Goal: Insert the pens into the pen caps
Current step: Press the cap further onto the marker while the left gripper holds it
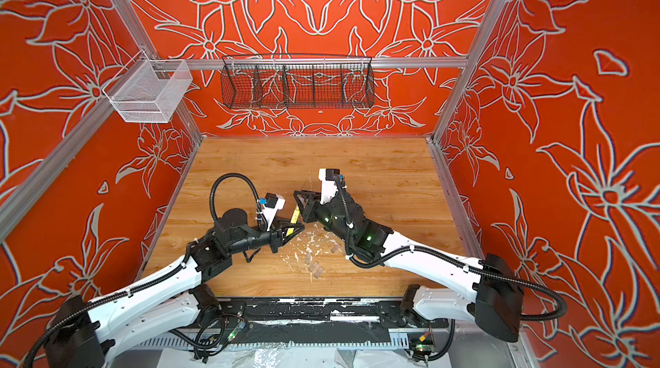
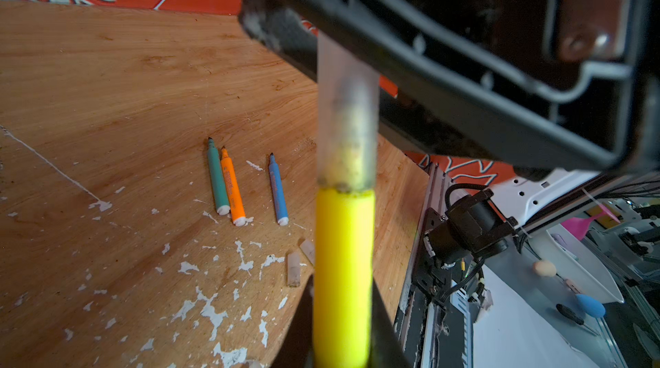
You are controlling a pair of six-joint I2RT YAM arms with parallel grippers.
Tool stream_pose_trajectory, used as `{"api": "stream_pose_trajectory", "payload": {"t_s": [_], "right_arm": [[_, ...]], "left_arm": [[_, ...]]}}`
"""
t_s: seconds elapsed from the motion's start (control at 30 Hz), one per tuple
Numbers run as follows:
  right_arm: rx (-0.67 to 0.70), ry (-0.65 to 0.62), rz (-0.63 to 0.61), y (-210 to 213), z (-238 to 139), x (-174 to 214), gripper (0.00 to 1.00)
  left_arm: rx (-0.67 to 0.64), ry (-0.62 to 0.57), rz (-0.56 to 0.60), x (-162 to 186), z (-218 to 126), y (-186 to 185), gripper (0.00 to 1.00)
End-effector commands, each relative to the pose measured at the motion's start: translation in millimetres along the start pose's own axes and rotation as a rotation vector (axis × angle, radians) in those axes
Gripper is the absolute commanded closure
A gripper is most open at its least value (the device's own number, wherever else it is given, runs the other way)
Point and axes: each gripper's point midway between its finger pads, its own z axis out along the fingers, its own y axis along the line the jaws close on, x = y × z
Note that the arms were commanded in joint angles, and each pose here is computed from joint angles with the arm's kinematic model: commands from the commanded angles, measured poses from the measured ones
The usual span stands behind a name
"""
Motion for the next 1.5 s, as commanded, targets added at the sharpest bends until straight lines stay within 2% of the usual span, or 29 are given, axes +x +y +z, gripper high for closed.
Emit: {"api": "stream_pose_trajectory", "payload": {"t_s": [0.0,0.07,0.13,0.2,0.4,0.5,0.67,0.83,1.17,1.3,1.47], "right_arm": [[-0.025,0.022,0.003,9.5,4.5,-0.2,0.77],[-0.033,0.047,-0.001,9.9,6.1,5.4,0.81],[-0.010,0.075,-0.014,5.1,5.8,12.7,0.93],[0.019,0.094,-0.023,-3.3,5.7,19.8,1.00],[0.035,0.160,-0.094,-6.8,9.0,31.7,1.00],[0.020,0.172,-0.117,-4.2,12.9,34.3,1.00],[-0.015,0.229,-0.126,0.3,15.5,49.3,1.00],[-0.009,0.251,-0.121,-8.3,7.3,70.3,1.00],[-0.058,0.303,-0.107,-2.0,-13.6,109.0,1.00],[-0.062,0.301,-0.099,-4.0,-16.4,114.4,1.00],[-0.078,0.315,-0.089,-2.5,-17.3,119.1,1.00]], "left_arm": [[0.023,-0.037,0.036,-16.2,0.6,-6.8,1.00],[0.019,-0.036,0.034,-15.8,0.9,-5.9,1.00],[0.020,-0.042,0.036,-16.8,1.3,-5.9,1.00],[0.005,-0.051,0.046,-19.1,2.8,-2.9,1.00],[-0.131,-0.154,0.070,-48.6,0.8,15.9,1.00],[-0.217,-0.165,0.102,-57.9,1.9,31.7,1.00],[-0.202,-0.139,0.145,-45.3,0.1,32.4,1.00],[-0.175,-0.124,0.132,-38.4,1.0,29.7,1.00],[-0.206,-0.118,0.142,-37.1,-1.3,34.4,1.00],[-0.284,-0.174,0.138,-52.4,-8.5,43.1,1.00],[-0.292,-0.233,0.140,-82.0,-8.8,40.1,1.00]]}}
